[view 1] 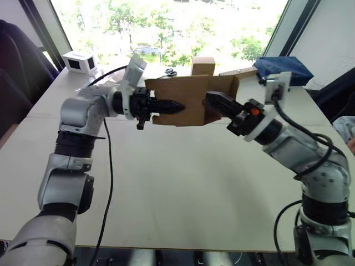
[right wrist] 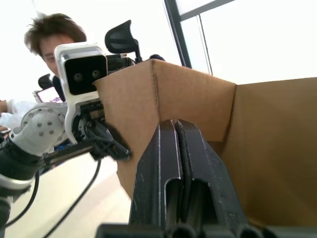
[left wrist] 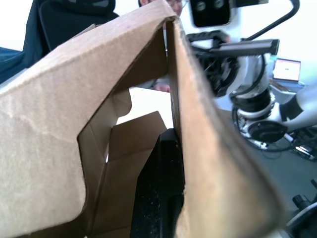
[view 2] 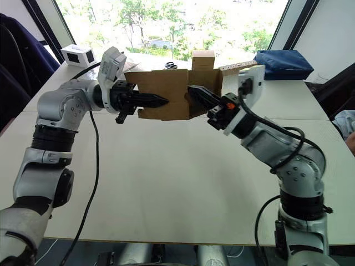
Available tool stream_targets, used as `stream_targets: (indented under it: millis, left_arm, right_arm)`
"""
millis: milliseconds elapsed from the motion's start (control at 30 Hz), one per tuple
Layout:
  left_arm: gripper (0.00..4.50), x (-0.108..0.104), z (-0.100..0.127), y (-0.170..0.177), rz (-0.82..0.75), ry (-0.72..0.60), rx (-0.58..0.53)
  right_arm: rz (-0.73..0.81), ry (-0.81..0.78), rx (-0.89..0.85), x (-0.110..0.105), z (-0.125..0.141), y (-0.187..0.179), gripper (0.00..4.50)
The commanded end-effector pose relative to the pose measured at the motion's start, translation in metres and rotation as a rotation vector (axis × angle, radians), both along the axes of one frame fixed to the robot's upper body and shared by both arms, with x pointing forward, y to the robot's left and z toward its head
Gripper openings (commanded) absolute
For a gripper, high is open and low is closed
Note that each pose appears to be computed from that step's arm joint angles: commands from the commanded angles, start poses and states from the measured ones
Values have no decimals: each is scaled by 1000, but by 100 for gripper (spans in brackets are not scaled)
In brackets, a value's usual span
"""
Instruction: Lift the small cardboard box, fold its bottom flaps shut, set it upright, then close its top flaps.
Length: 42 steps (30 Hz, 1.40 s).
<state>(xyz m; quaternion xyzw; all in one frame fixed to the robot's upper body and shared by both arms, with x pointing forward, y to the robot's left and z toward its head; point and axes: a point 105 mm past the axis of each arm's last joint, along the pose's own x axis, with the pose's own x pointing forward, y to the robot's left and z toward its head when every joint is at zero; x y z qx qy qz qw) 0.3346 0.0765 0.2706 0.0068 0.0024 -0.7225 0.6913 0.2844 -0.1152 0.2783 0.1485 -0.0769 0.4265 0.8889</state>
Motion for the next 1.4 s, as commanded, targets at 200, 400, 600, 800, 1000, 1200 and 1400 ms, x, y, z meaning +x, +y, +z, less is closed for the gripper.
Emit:
stream_targets:
  millis: [200,400,600,800,1000,1200,1400]
  left_arm:
    - [0,1,15,2,10,-53,-23]
    - [0,-2,20,-3,-13,-57,-33]
    - [0,-7,23,-7,-38,-62,-31]
    - [0,-9,24,-8,-42,-58,-33]
    - [0,-8,21,-7,-38,-50,-30]
    - [0,-8,17,-7,-40,-40,-26]
    - [0,-8,14,-10,-40,-31,-23]
  right_arm:
    - [62,93,-100,-42,-7,-29,2]
    - [-29,164,-187,-33,-46,-33,2]
    - [-93,94,-197,-10,-48,-27,2]
    - [-92,46,-191,0,-43,-20,2]
    - [-58,23,-136,4,-34,-10,2]
    - [-20,10,-90,2,-27,-3,2]
    - [24,7,-59,-3,-23,4,2]
